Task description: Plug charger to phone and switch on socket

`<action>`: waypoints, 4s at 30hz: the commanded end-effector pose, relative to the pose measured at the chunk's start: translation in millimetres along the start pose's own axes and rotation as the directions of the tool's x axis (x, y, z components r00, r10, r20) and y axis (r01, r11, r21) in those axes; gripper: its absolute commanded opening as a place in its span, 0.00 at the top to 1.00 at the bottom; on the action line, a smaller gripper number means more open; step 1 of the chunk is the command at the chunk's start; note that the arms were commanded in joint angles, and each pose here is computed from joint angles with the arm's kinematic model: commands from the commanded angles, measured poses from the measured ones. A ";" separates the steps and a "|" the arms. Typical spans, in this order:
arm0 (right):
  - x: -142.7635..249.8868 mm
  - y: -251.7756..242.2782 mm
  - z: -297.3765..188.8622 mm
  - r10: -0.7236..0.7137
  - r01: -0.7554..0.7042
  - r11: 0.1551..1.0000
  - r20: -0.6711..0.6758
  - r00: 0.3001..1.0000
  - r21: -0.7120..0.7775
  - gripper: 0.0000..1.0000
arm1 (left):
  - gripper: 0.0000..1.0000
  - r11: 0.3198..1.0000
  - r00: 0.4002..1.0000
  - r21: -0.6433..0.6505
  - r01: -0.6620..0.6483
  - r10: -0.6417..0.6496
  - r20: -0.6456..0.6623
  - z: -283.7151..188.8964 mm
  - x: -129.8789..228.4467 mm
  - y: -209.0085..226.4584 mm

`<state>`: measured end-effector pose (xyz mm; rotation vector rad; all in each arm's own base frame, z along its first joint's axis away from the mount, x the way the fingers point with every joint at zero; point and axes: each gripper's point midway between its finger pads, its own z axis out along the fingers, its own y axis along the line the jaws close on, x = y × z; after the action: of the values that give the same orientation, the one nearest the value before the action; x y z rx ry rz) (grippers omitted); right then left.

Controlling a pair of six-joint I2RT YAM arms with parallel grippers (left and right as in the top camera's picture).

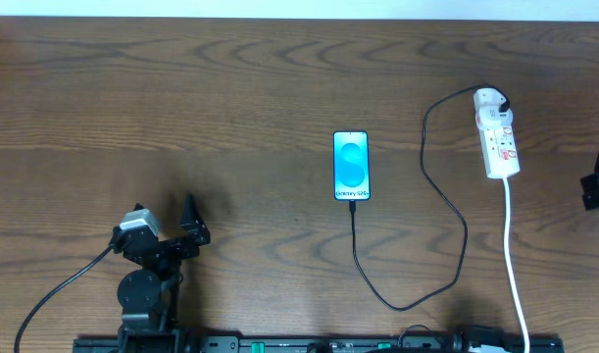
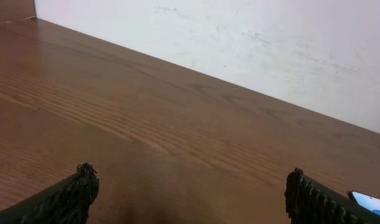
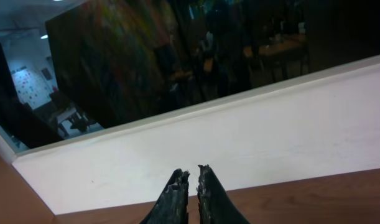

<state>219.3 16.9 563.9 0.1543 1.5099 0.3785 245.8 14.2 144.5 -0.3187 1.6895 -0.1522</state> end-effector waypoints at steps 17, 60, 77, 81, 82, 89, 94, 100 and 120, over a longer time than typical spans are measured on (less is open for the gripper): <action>-4.7 8.3 -5.5 -0.020 0.020 0.999 0.021 1.000 -0.035 0.91 | 0.03 1.000 1.000 -0.011 -0.016 0.016 -0.005 -1.3 7.1 4.3; -1.8 115.4 -322.6 -0.267 0.557 0.825 0.796 0.542 -0.102 0.35 | 0.02 0.966 0.968 0.069 -0.249 0.250 -0.010 -1.6 10.7 -8.7; 92.9 -10.7 -203.9 -0.260 0.232 0.965 0.336 0.905 0.121 0.01 | 0.03 0.966 0.968 0.069 -0.249 0.250 -0.009 -1.6 10.6 -8.7; 129.9 -44.8 -156.6 -0.239 0.204 0.963 0.210 0.948 0.178 0.01 | 0.03 0.966 0.968 0.069 -0.249 0.250 -0.009 -1.6 10.6 -8.7; 144.3 -55.2 -137.2 -0.233 0.201 0.962 0.175 0.957 0.183 0.01 | 0.03 0.966 0.968 0.069 -0.249 0.250 -0.009 -1.6 10.6 -8.7; 209.4 -100.2 -58.3 -0.147 0.121 0.976 0.136 0.980 0.181 0.01 | 0.03 0.966 0.968 0.069 -0.249 0.250 -0.009 -1.6 10.6 -8.7; 257.3 -126.6 -25.7 -0.118 0.094 0.979 0.130 0.984 0.180 0.01 | 0.03 0.966 0.968 0.069 -0.249 0.250 -0.009 -1.6 10.6 -8.7; 297.2 -145.8 -8.9 -0.121 0.095 0.980 0.142 0.983 0.177 0.01 | 0.03 0.966 0.968 0.069 -0.249 0.250 -0.009 -1.6 10.6 -8.7; 374.2 -163.8 -3.6 -0.127 0.143 0.972 -0.100 0.987 0.185 0.01 | 0.03 0.966 0.968 0.069 -0.249 0.250 -0.010 -1.6 10.7 -8.7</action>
<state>246.1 -13.6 157.8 0.2302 1.6286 0.1524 244.6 0.6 152.8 -0.0551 1.6789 -0.0436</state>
